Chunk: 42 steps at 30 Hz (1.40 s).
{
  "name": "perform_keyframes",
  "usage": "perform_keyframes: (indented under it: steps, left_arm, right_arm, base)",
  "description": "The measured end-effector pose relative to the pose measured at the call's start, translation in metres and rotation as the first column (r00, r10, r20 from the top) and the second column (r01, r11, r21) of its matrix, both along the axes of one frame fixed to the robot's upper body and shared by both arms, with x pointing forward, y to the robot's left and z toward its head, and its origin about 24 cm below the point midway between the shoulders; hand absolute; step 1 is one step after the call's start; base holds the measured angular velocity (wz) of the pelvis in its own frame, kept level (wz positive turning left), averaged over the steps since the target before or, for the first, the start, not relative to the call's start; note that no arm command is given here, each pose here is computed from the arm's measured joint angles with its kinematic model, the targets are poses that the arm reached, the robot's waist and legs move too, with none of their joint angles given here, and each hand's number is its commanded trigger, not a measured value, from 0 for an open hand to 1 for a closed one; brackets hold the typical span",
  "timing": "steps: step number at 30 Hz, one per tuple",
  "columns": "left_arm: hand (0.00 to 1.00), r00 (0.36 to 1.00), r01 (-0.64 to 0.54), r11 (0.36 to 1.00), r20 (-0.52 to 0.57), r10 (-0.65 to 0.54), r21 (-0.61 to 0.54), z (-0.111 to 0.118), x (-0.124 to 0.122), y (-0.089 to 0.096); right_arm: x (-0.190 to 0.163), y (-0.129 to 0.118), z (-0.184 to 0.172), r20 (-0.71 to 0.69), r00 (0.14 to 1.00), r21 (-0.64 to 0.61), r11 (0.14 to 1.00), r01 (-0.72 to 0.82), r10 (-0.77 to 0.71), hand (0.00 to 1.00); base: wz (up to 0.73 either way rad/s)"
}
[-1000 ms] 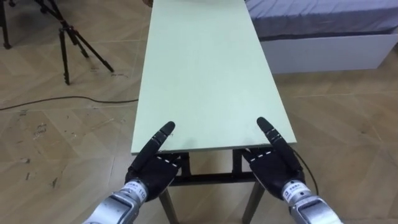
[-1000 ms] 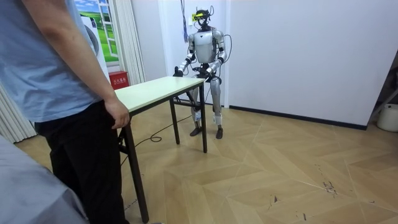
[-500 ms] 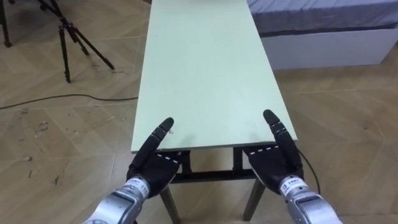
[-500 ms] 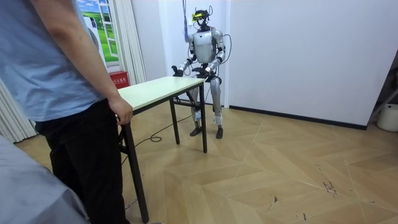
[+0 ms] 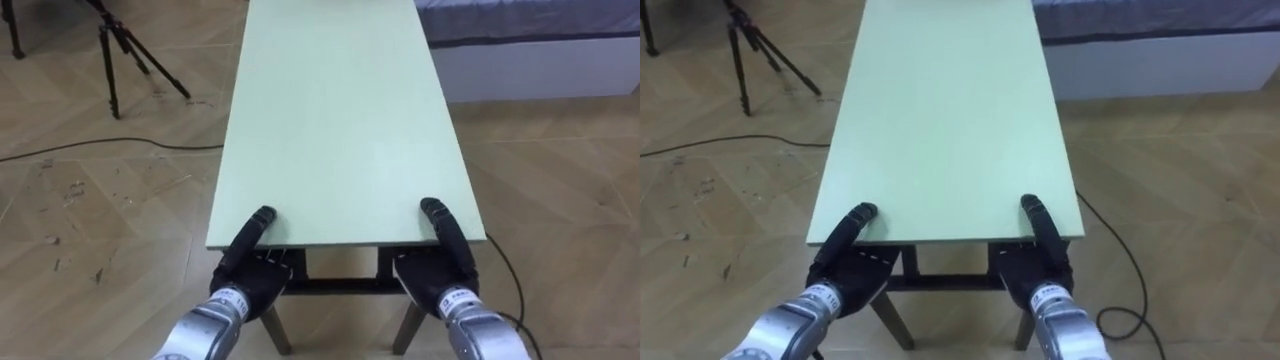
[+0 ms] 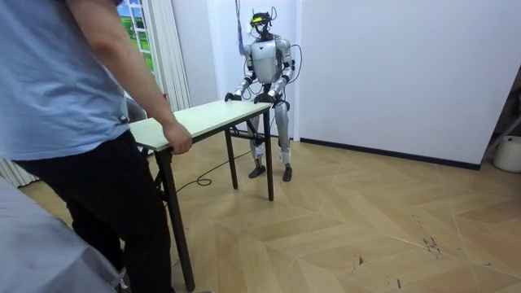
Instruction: Move table with human
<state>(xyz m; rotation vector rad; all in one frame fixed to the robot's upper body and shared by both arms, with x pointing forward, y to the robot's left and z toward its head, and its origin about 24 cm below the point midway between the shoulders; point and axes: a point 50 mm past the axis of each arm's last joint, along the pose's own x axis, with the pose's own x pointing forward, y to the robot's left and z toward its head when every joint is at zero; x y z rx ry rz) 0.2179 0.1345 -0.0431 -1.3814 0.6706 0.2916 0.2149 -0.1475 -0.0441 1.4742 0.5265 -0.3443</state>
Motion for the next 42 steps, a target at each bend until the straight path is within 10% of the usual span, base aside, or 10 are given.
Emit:
perform_keyframes:
  steps: [42]
  left_arm:
    - [1.00,0.991,0.044,0.988,0.115,-0.061,0.146,-0.005,-0.011,-0.002]
  right_arm:
    - [-0.002,0.004,0.002,0.051,0.999,-0.054,0.999,0.002,0.000,1.00]
  base:
    - [0.00]
